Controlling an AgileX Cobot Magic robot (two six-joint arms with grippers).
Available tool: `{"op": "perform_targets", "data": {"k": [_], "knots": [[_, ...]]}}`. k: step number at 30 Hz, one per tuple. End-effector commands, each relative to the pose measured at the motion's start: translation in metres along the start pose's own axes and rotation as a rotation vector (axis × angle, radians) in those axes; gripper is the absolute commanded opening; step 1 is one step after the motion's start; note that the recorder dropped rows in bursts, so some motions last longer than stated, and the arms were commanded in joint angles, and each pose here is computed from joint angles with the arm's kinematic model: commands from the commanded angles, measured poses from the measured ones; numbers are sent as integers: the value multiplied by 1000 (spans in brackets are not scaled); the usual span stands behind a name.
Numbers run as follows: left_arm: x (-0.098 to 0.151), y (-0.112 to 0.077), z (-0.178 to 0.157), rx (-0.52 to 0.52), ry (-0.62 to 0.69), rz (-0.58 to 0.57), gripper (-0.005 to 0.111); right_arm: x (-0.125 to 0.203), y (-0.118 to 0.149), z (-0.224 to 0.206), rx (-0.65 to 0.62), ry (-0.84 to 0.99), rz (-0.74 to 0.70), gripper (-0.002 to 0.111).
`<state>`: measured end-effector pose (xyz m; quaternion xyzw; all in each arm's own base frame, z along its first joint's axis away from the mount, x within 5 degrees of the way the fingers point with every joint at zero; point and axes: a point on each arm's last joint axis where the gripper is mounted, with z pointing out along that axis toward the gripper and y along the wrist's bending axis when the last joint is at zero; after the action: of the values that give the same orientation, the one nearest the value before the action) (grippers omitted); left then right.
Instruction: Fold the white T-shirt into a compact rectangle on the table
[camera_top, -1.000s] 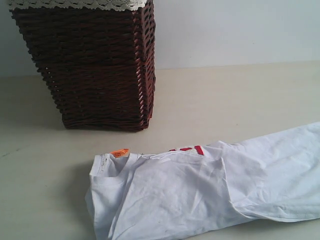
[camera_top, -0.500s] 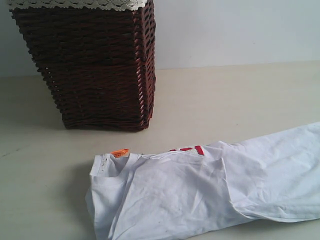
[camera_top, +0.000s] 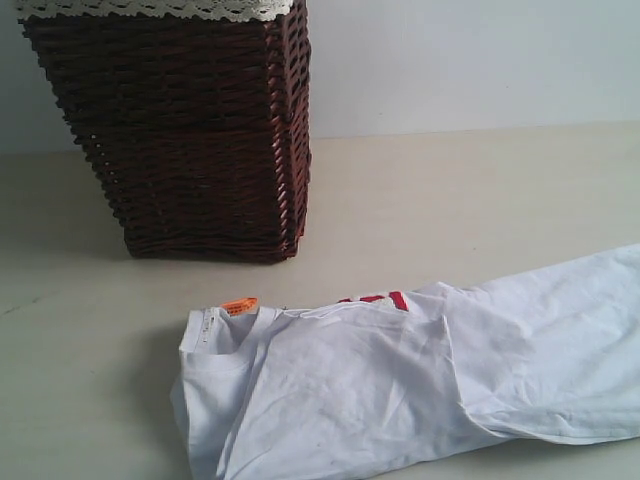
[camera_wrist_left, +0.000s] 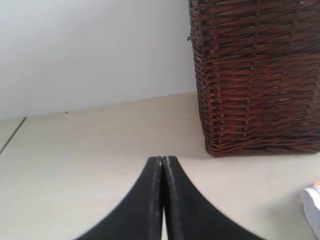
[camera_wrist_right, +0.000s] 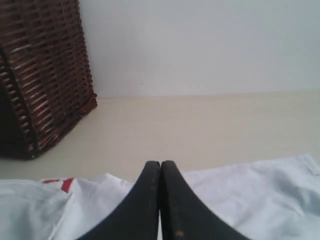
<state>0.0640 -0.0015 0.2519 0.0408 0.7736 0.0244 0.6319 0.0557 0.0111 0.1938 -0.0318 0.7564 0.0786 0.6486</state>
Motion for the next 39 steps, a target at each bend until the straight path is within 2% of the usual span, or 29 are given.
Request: {"op": "perform_targets", "data": {"k": [1,15,19,22,25,27,28,30,32,36,39], "knots": [[0,0,0,-4,-8,-4,0,4,-5,0,48,29,-147,0],[0,0,0,-4,-8,-4,0,5,-5,0,46,40,-152,0],[1,4,2,-45,13,113,0,5,-5,0,46,40,-152,0],[-5,4,20,-26,116,29,0,5,-5,0,46,40,-152,0],[-22,2,60,25,306,-168,0,5,-5,0,46,40,-152,0],[-33,-4,86,99,462,-247,0,5,-5,0,46,40,-152,0],[-34,-8,98,157,559,-239,0,5,-5,0,46,40,-152,0],[-31,-13,118,258,710,-152,0,5,-5,0,46,40,-152,0],[-29,-17,134,362,796,-53,0,5,-5,0,46,40,-152,0],[-20,-23,146,466,892,-37,0,5,-5,0,46,40,-152,0],[-19,-28,152,559,851,4,0,5,-5,0,46,40,-152,0]]}}
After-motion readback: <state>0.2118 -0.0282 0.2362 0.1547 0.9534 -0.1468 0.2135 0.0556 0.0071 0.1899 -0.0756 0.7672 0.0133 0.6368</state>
